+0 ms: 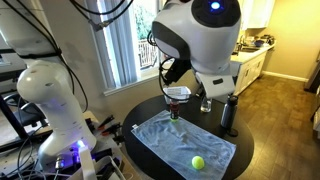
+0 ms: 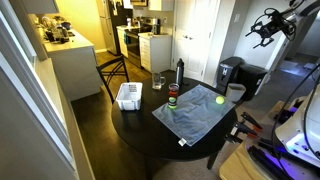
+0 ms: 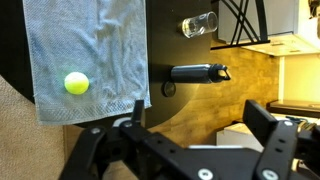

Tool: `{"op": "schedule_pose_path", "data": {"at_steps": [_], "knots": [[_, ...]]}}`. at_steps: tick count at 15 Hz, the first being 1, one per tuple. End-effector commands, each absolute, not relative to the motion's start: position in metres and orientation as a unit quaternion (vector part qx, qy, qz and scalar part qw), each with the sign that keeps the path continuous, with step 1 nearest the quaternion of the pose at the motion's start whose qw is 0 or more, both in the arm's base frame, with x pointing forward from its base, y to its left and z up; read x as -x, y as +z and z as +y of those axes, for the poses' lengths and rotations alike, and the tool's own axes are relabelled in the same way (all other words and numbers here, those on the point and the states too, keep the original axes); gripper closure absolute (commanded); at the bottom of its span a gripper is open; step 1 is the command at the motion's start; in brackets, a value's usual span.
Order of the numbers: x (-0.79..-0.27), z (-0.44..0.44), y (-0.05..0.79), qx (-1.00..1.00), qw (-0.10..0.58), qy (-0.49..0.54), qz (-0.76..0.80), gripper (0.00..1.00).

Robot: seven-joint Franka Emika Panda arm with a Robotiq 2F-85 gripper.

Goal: Put the tennis ball into the tennis ball canister

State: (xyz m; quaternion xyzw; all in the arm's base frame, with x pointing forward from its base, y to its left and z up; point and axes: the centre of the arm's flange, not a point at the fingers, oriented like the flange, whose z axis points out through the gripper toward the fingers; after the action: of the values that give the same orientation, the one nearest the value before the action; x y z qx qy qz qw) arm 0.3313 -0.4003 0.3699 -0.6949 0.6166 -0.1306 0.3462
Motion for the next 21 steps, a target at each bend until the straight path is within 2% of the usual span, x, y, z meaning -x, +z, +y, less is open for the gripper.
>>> {"op": "schedule_pose_path", "data": {"at_steps": [1,7,12,21], "knots": [[-0.379,-0.422,0.335,0.673,0.332,-0.107,0.652,0.0],[-0.427,-0.423,0.27,0.669,0.279,-0.065,0.686,0.0],[-0.444,-0.431,0.219,0.661,0.24,-0.043,0.71,0.0],[-0.483,-0.407,0.153,0.684,0.23,-0.006,0.692,0.0]]}}
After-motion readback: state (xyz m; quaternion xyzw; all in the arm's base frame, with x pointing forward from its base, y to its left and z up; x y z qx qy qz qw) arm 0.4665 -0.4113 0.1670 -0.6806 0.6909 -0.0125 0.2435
